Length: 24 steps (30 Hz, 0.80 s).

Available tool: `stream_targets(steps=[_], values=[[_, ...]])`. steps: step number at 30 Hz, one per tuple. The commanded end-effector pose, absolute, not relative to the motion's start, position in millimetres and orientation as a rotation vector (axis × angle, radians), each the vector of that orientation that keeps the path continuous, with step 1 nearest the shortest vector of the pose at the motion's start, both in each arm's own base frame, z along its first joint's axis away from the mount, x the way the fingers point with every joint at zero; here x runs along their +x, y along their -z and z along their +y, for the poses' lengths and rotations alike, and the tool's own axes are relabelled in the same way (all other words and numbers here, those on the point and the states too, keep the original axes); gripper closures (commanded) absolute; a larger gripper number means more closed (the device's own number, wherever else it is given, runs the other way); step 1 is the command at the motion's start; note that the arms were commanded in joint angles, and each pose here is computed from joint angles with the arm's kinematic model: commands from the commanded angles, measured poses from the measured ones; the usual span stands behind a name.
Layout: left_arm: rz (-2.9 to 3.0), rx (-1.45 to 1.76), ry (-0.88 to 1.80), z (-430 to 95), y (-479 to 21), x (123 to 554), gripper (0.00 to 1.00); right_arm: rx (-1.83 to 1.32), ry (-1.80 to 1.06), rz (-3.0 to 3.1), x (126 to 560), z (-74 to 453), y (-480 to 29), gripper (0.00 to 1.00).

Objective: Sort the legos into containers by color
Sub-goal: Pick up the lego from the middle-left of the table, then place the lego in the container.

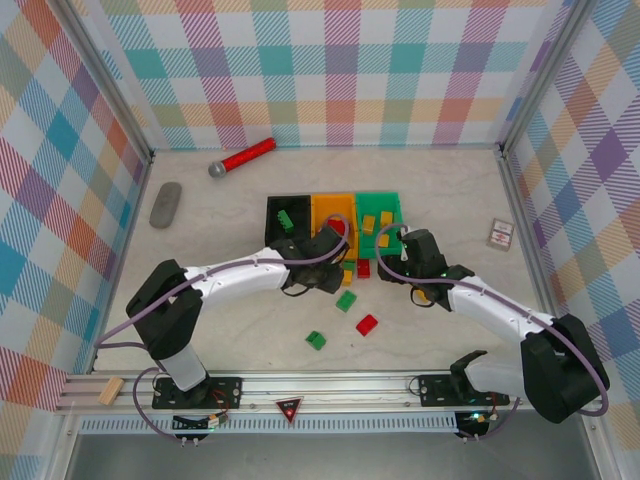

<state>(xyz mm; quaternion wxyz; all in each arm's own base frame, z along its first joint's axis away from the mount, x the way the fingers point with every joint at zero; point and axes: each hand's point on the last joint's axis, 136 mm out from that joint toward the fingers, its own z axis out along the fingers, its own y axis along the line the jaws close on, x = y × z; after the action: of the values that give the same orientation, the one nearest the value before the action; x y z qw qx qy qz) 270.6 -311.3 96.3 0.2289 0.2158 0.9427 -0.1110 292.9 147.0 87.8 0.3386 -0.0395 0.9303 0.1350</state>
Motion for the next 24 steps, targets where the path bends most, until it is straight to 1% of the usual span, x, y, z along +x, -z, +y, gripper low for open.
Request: stream_targets(steps=[1, 7, 11, 16, 18, 20, 21, 24], values=[[2.502, 0.521, 0.276, -316.6, -131.6, 296.4, 0.67, -0.086, -0.358, 2.410, 292.4, 144.3, -89.7, 0.40], [2.470, 0.417, 0.259, -319.7, -153.4, 341.8, 0.67, -0.087, -0.358, 2.408, 291.6, 144.0, -91.0, 0.40], [2.476, 0.348, 0.343, -325.6, -159.1, 364.6, 0.67, -0.083, -0.362, 2.400, 290.7, 142.9, -92.7, 0.40], [2.477, 0.300, 0.437, -334.1, -161.7, 382.2, 0.66, -0.082, -0.360, 2.388, 289.8, 141.8, -96.5, 0.40], [2.468, 0.293, 0.451, -337.4, -161.6, 386.1, 0.62, -0.080, -0.356, 2.393, 289.4, 141.1, -96.2, 0.40], [2.476, 0.299, 0.461, -341.7, -160.2, 387.8, 0.52, -0.083, -0.367, 2.387, 289.5, 142.5, -98.0, 0.40], [2.487, 0.302, 0.458, -343.0, -158.7, 387.8, 0.48, -0.083, -0.367, 2.389, 289.5, 142.6, -96.9, 0.40], [2.497, 0.303, 0.463, -344.4, -156.0, 387.2, 0.43, -0.083, -0.363, 2.398, 289.9, 142.7, -95.5, 0.40]])
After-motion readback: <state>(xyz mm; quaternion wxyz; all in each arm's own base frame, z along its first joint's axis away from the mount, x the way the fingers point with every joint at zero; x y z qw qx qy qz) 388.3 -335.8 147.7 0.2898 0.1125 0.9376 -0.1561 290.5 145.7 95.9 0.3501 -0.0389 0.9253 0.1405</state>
